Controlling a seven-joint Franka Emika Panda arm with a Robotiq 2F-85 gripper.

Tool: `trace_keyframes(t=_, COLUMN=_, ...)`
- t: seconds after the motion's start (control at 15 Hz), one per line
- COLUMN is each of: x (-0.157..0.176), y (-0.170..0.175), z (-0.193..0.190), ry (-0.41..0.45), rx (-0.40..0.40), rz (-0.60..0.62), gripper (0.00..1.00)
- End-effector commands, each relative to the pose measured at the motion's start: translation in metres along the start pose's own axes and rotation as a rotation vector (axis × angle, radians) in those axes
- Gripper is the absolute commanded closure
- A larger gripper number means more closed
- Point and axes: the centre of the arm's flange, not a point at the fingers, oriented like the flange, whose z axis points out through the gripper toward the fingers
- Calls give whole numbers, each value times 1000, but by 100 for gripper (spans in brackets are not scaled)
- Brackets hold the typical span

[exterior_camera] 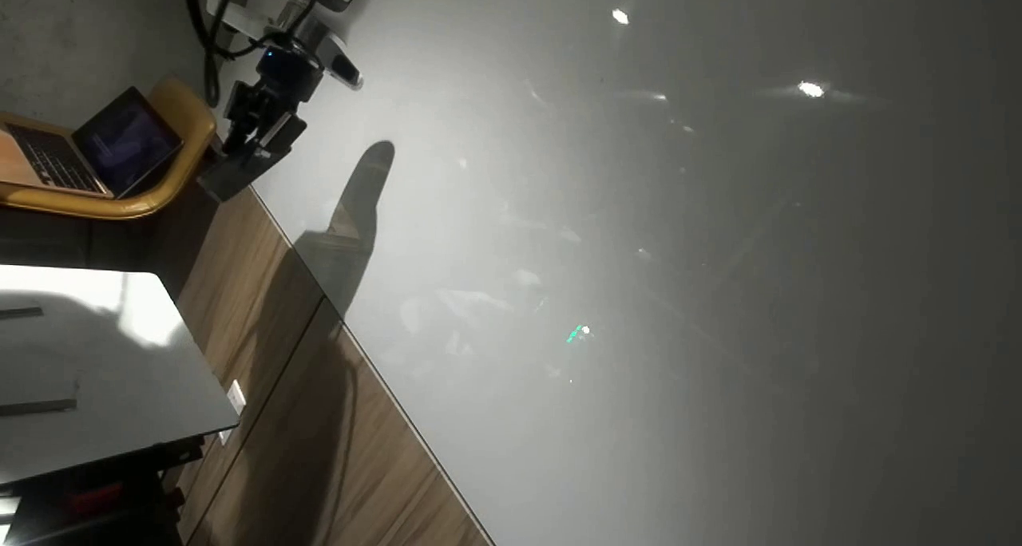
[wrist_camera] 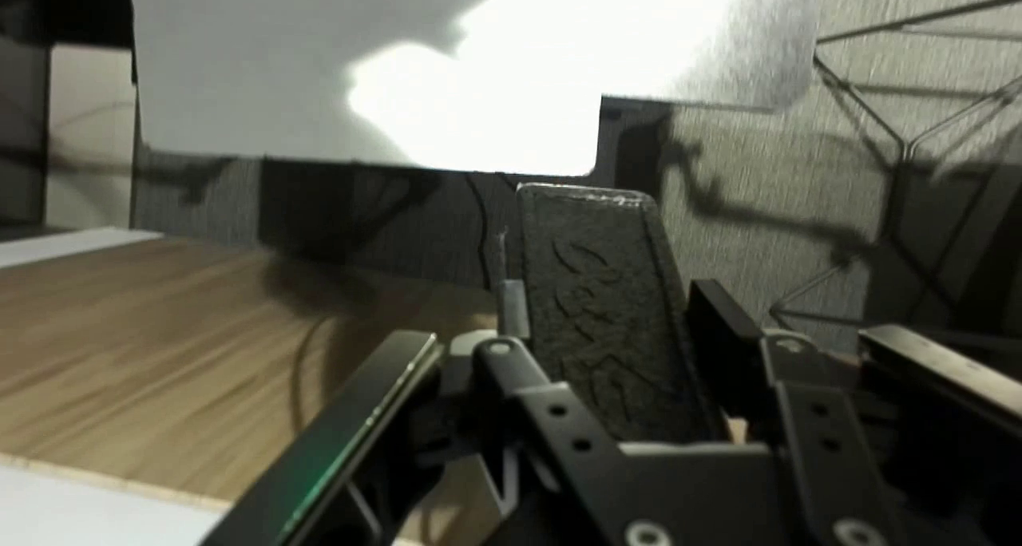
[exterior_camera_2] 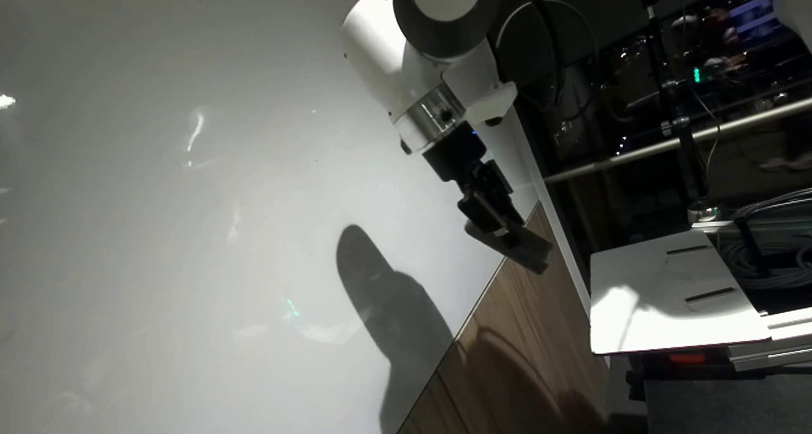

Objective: Use the eraser to clean the whiteboard.

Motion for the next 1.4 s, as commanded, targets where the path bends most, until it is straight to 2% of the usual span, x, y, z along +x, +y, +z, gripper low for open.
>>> trace_keyframes(t=0.0, x=-57, y=39, z=45, ry=-157, rx=38, rz=-8, gripper=73)
trace_keyframes(t=0.27, x=-90, y=82, z=97, ry=-327, rx=35, rz=-24, gripper=73)
trace_keyframes(t=0.47, x=-106, y=106, z=128, ry=-421, rx=74, rz=-43, gripper=73)
trace_keyframes(t=0.93, x=-120, y=132, z=162, ry=-480, rx=144, rz=-77, gripper=73)
trace_keyframes(t=1.33, x=-100, y=134, z=154, ry=-448, rx=133, rz=-103, gripper=73)
